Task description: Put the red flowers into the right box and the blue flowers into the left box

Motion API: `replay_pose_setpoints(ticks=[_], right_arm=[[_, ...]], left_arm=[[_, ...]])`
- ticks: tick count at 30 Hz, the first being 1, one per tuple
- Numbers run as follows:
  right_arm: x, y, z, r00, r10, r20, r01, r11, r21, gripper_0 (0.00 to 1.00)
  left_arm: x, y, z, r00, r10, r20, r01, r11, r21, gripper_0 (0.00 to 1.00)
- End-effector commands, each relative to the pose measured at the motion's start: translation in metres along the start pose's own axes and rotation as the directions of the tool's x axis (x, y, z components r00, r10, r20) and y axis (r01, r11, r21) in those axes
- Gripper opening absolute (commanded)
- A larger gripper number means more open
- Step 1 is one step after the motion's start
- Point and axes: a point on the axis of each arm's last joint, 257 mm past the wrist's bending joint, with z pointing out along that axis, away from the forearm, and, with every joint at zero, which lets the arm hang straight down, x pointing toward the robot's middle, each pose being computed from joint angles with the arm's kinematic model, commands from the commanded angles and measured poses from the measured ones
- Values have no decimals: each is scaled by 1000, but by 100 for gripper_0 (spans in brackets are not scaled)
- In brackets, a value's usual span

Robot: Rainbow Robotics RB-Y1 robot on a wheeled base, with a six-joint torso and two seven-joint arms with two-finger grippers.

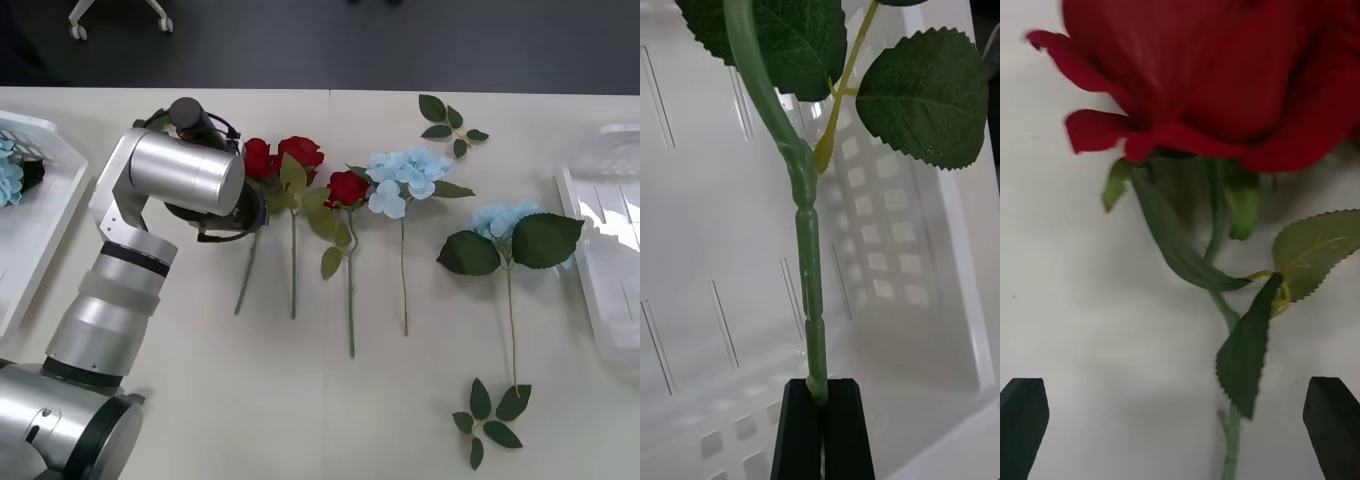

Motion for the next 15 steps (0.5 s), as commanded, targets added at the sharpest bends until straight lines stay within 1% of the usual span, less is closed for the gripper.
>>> replay_pose_setpoints(ticks=[1, 11, 12, 14, 15], right_arm=[[-15, -20, -7, 999, 19, 28, -21, 999, 48, 0], [-18, -20, -2, 999, 14, 50, -16, 999, 41, 0], [-20, -21, -2, 998, 18, 56, -20, 999, 40, 10], [-22, -19, -1, 998, 20, 67, -23, 999, 34, 38], [-22, -19, -1, 997, 25, 69, -27, 999, 32, 48]], left_arm=[[-16, -19, -4, 998, -46, 38, 46, 999, 8, 100], [1, -31, 11, 1000, -2, 8, 2, 1000, -30, 100], [1, -32, 12, 1000, 2, 9, -2, 1000, -31, 100], [2, -35, 14, 1000, 6, 8, -5, 999, -32, 100], [3, -36, 15, 1000, 7, 8, -7, 1000, -30, 100]])
